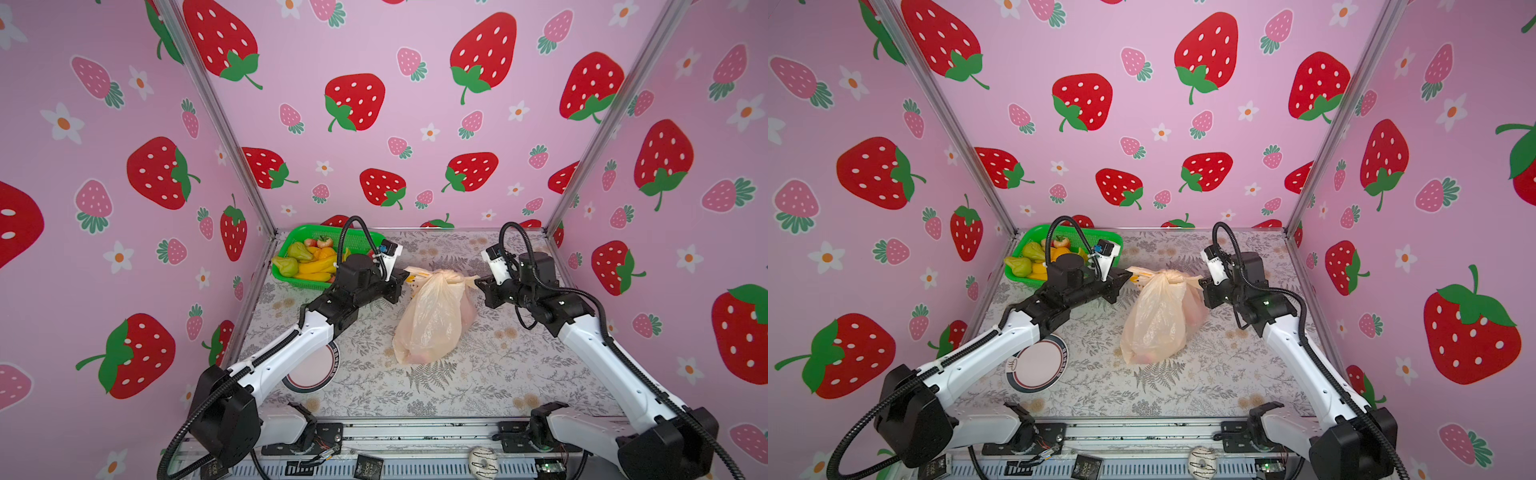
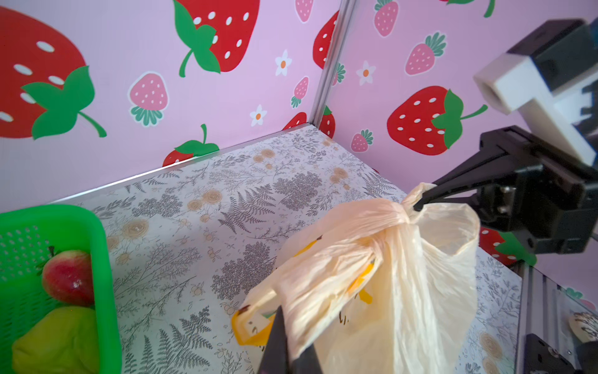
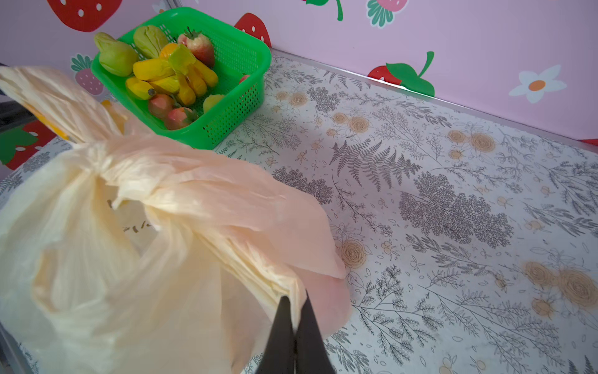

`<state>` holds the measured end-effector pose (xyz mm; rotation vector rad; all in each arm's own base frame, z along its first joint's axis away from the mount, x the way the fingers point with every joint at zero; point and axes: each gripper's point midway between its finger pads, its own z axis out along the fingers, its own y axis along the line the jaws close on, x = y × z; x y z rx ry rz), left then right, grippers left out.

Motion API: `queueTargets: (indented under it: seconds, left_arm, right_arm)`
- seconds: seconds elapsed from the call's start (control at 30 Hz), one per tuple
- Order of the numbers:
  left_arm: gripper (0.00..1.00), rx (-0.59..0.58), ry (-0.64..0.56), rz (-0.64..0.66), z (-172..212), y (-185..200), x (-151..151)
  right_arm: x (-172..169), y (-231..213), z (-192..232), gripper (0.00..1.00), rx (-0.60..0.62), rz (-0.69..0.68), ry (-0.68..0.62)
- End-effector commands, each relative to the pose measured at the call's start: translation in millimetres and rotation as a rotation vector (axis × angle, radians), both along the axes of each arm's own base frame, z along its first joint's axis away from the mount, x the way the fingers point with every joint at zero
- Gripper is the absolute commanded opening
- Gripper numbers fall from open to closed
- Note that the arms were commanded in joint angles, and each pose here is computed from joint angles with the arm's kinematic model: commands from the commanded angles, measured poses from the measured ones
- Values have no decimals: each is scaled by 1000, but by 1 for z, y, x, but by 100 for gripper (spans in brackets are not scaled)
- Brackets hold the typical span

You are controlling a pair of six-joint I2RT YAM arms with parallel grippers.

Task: Place the fake fruits into the plastic bag and tie a complex knot
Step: 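Lower the knotted bag onto the table and open both grippers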

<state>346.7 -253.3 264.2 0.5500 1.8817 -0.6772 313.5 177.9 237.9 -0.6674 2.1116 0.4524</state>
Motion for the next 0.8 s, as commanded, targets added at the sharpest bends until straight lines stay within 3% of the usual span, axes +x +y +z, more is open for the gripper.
queueTargets:
  seconds: [0.0, 0.1, 0.27, 0.43, 0.6, 0.77]
  left_arm:
    - [0, -21, 70, 250, -17, 54, 21]
    - [0, -17, 107, 315, -33, 69, 22]
    - [0, -65, 86, 286, -20, 63, 15]
    - [0, -67, 117, 373, -35, 83, 16]
    - [0, -50, 233, 454, -83, 104, 18]
    - [0, -49, 193, 414, -67, 92, 11]
  right_arm:
    - [7, -43, -36, 0, -114, -184, 98]
    - [10, -42, -39, 0, -83, -200, 104]
    - [4, -5, -26, 0, 61, -69, 91]
    - [7, -29, -46, 0, 40, -169, 126]
    - [9, -63, -83, 0, 225, -277, 227]
    - [8, -43, -70, 0, 272, -228, 167]
